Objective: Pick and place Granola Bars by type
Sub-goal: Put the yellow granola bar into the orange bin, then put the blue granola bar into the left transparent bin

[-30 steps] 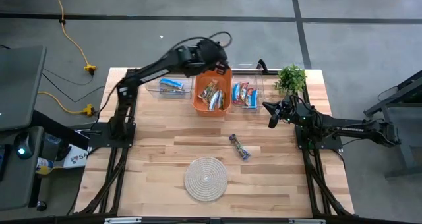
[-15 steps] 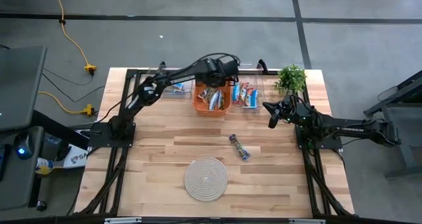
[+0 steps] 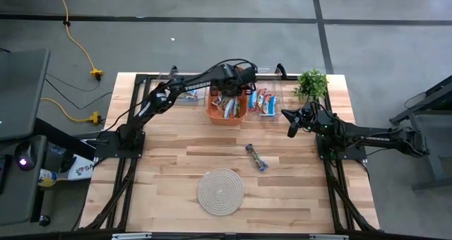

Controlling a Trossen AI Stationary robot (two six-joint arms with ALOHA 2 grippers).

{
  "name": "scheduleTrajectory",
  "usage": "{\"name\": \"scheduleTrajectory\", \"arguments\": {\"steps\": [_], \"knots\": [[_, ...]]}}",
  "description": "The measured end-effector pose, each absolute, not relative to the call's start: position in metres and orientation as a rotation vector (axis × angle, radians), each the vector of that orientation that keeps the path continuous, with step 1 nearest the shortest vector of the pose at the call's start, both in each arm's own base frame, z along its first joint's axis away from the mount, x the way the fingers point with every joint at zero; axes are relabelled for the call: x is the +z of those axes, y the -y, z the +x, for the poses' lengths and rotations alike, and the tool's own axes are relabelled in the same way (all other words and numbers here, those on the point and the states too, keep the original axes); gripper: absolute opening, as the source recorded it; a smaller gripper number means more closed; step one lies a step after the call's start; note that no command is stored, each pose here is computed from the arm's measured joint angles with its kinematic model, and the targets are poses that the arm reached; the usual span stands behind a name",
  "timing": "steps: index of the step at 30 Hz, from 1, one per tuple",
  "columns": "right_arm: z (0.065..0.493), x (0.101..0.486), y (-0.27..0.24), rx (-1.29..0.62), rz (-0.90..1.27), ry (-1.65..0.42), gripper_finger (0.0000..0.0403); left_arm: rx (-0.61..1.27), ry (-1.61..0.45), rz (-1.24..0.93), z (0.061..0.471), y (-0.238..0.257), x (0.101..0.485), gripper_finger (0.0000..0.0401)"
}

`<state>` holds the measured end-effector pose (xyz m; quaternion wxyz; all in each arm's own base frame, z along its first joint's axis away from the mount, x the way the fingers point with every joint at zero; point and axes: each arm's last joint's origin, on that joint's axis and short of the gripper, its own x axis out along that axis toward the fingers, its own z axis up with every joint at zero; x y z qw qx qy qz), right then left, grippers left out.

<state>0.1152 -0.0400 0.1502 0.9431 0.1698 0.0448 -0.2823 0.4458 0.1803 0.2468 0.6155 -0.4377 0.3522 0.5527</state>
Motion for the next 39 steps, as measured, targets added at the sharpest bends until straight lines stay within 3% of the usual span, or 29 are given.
{"name": "scheduleTrajectory", "arguments": {"steps": [9,24,39], "knots": [[0.115,0.150,0.040,-0.575,0.346,-0.092,0.0000,1.250,-0.848,-1.029,0.445,-0.179,0.246,0.0084],[0.115,0.150,0.040,-0.576,0.346,-0.092,0.0000,1.164,-0.914,-0.990,0.446,-0.178,0.246,0.0178],[0.115,0.150,0.040,-0.576,0.346,-0.092,0.0000,0.978,-0.983,-0.755,0.441,-0.178,0.267,0.0184]]}}
